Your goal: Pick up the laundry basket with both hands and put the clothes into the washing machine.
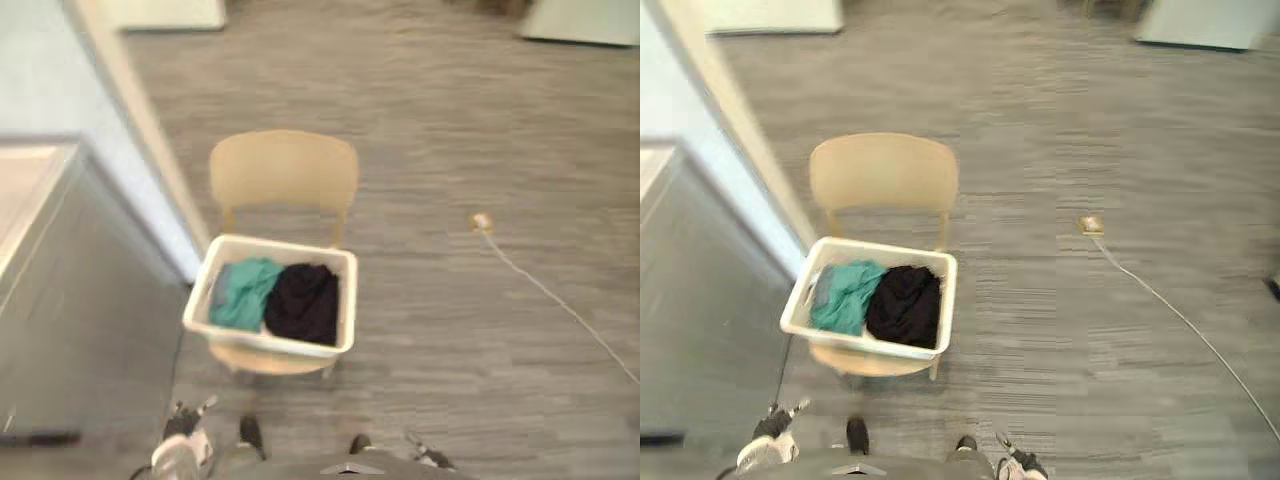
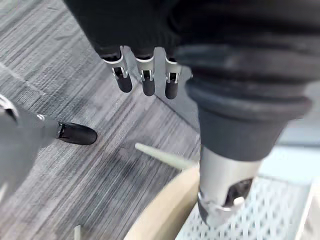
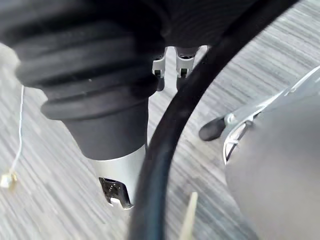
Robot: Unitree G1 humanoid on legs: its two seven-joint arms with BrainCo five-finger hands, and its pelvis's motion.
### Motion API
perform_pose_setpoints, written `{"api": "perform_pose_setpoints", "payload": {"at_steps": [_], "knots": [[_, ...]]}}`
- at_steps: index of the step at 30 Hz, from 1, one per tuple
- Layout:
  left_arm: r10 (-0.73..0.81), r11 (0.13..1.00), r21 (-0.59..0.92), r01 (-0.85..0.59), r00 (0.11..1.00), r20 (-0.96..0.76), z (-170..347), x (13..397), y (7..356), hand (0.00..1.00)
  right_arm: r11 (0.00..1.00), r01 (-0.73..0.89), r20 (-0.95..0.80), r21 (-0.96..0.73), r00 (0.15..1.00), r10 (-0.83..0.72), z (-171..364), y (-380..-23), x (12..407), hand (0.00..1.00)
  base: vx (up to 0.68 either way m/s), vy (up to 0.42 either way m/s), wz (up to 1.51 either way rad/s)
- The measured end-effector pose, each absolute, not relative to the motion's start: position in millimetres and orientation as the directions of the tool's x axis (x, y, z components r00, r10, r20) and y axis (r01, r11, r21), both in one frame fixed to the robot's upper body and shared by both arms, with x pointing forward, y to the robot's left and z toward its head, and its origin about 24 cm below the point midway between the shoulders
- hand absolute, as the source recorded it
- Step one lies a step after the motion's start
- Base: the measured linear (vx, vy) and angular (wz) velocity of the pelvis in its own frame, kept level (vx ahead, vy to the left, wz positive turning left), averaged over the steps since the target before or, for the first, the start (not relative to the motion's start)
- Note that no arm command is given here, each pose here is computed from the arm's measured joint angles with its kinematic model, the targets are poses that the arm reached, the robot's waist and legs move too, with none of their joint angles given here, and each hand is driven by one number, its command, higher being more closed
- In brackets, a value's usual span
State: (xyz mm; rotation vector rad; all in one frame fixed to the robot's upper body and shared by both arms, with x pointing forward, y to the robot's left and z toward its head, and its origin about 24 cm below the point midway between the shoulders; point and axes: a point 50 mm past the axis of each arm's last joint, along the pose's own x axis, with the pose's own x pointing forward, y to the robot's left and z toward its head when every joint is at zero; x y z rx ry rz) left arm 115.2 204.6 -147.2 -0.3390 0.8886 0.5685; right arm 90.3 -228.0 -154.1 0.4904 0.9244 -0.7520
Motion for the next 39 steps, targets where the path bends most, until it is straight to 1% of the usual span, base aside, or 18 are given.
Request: {"api": "perform_pose_setpoints", "payload": {"at_steps": [2,3,5,7,9,11,13,15,19,20,22,23,25,27,31,33,35,39], "knots": [[0.321,0.794,-0.093,-0.601,0.544,-0.776,-140.9,130.0,201.8,0.0,0.671,0.736,-0.797,0.096,0.46,-0.391,-143.2,-234.1,110.1,0.0,-0.18,-0.043,2.17],[0.326,0.783,-0.113,-0.612,0.558,-0.763,-138.3,135.3,201.1,0.0,0.692,0.712,-0.753,0.12,0.519,-0.404,-133.7,-238.1,128.3,0.0,-0.14,-0.019,1.88],[0.325,0.76,-0.115,-0.64,0.527,-0.786,-142.9,125.4,198.3,0.0,0.711,0.69,-0.685,0.132,0.582,-0.437,-120.4,-247.2,143.1,0.0,-0.05,0.014,1.25],[0.323,0.737,-0.095,-0.669,0.472,-0.821,-150.3,107.6,195.2,0.0,0.715,0.686,-0.65,0.132,0.605,-0.46,-114.2,-253.0,147.3,0.0,-0.08,0.254,1.07],[0.313,0.739,-0.086,-0.668,0.453,-0.835,-153.2,104.3,193.8,0.0,0.717,0.685,-0.652,0.131,0.604,-0.458,-114.0,-254.0,149.4,0.0,0.0,0.399,0.82],[0.3,0.757,-0.066,-0.649,0.437,-0.848,-155.6,102.8,191.3,0.0,0.707,0.698,-0.681,0.116,0.574,-0.455,-119.5,-255.3,145.2,0.0,0.08,0.548,0.71],[0.307,0.781,-0.021,-0.624,0.412,-0.858,-157.3,99.0,201.4,0.0,0.694,0.712,-0.767,0.107,0.504,-0.397,-136.4,-238.4,127.7,0.0,0.01,0.546,0.6],[0.319,0.806,0.011,-0.592,0.418,-0.851,-155.6,100.1,211.1,0.0,0.696,0.71,-0.805,0.111,0.475,-0.355,-144.5,-223.7,117.3,0.0,0.02,0.35,0.48],[0.31,0.832,0.022,-0.554,0.431,-0.847,-154.8,101.9,212.3,0.0,0.681,0.729,-0.825,0.069,0.425,-0.371,-148.0,-232.0,101.4,0.0,0.04,0.343,0.58],[0.28,0.855,0.017,-0.518,0.434,-0.856,-156.9,101.7,203.1,0.0,0.661,0.749,-0.829,0.049,0.399,-0.391,-148.5,-239.0,93.1,0.0,0.09,0.335,0.84],[0.264,0.869,0.015,-0.495,0.439,-0.859,-157.6,102.4,197.3,0.0,0.659,0.752,-0.814,0.029,0.4,-0.422,-145.9,-247.7,90.4,0.0,0.09,0.233,0.53],[0.28,0.868,0.041,-0.494,0.421,-0.863,-158.5,98.3,202.8,0.0,0.664,0.746,-0.807,0.048,0.42,-0.414,-144.8,-245.2,98.0,0.0,0.07,0.11,0.17],[0.298,0.86,0.058,-0.506,0.406,-0.864,-158.6,94.5,210.2,0.0,0.658,0.749,-0.821,0.076,0.422,-0.385,-148.1,-231.5,99.2,0.0,0.04,0.048,0.11],[0.278,0.852,0.026,-0.523,0.409,-0.869,-159.6,96.0,202.6,0.0,0.651,0.751,-0.837,0.111,0.424,-0.345,-151.7,-213.6,99.5,0.0,0.02,-0.051,0.14],[0.284,0.809,-0.016,-0.587,0.415,-0.864,-158.5,101.4,200.9,0.0,0.614,0.778,-0.84,0.138,0.42,-0.343,-152.2,-215.2,94.7,0.0,0.08,-0.169,0.62],[0.274,0.775,-0.055,-0.629,0.414,-0.868,-159.3,102.4,190.2,0.0,0.574,0.809,-0.841,0.129,0.396,-0.369,-152.7,-221.6,84.9,0.0,0.27,-0.294,1.18],[0.275,0.749,-0.079,-0.658,0.417,-0.866,-158.7,101.2,183.0,0.0,0.573,0.808,-0.823,0.137,0.415,-0.388,-148.9,-226.6,89.4,0.0,0.27,-0.208,0.86],[0.286,0.749,-0.088,-0.657,0.44,-0.851,-155.6,106.3,186.0,0.0,0.561,0.808,-0.801,0.178,0.45,-0.395,-144.1,-226.7,99.3,0.0,0.15,-0.094,0.75]]}}
